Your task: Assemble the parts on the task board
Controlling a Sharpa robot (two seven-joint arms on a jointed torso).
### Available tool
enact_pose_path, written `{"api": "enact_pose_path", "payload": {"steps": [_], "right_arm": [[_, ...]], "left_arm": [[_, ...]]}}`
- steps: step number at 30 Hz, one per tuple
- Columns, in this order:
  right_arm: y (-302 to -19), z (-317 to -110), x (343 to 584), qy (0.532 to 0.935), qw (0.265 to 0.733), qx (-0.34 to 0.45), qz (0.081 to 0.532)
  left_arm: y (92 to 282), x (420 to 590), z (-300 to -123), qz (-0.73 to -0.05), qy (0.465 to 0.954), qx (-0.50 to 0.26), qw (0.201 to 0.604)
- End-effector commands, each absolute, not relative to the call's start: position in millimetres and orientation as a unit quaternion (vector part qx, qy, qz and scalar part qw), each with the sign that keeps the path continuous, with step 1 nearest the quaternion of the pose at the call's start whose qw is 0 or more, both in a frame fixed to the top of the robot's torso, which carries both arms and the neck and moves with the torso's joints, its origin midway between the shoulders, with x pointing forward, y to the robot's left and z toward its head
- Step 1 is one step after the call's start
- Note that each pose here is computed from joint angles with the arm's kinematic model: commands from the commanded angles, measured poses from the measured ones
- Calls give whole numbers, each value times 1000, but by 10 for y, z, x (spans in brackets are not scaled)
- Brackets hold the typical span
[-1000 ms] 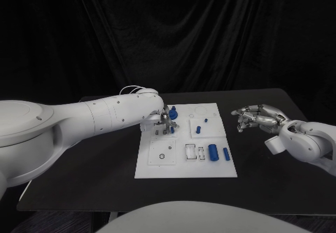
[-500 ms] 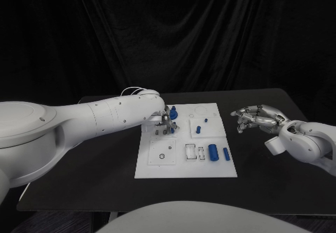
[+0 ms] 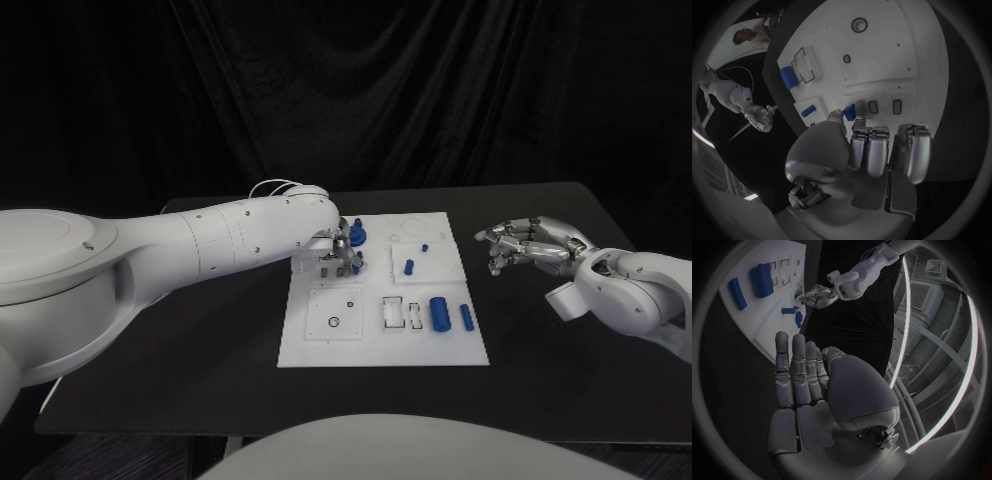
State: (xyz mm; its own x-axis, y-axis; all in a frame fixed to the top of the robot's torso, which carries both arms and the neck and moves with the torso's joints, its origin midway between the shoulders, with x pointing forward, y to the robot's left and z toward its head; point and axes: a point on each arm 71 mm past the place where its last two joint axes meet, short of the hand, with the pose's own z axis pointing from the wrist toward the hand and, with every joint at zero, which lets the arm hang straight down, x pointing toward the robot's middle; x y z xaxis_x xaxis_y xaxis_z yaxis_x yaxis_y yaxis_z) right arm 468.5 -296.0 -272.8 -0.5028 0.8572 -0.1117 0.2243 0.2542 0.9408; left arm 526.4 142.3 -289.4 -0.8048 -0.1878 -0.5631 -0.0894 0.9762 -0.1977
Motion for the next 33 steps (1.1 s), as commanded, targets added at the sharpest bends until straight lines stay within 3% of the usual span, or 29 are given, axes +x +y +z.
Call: {"api": "enact_pose_path", "payload": {"steps": [1,33], "right_arm": [[-2955,-2748,4672,726,323,375,478],[-2998,-2856,4610,735,310,383,466]], "left_arm": [[1405,5253,-2904,-86,948,-73,299],[1462,5248,-2910,-82,949,-75,297]]}}
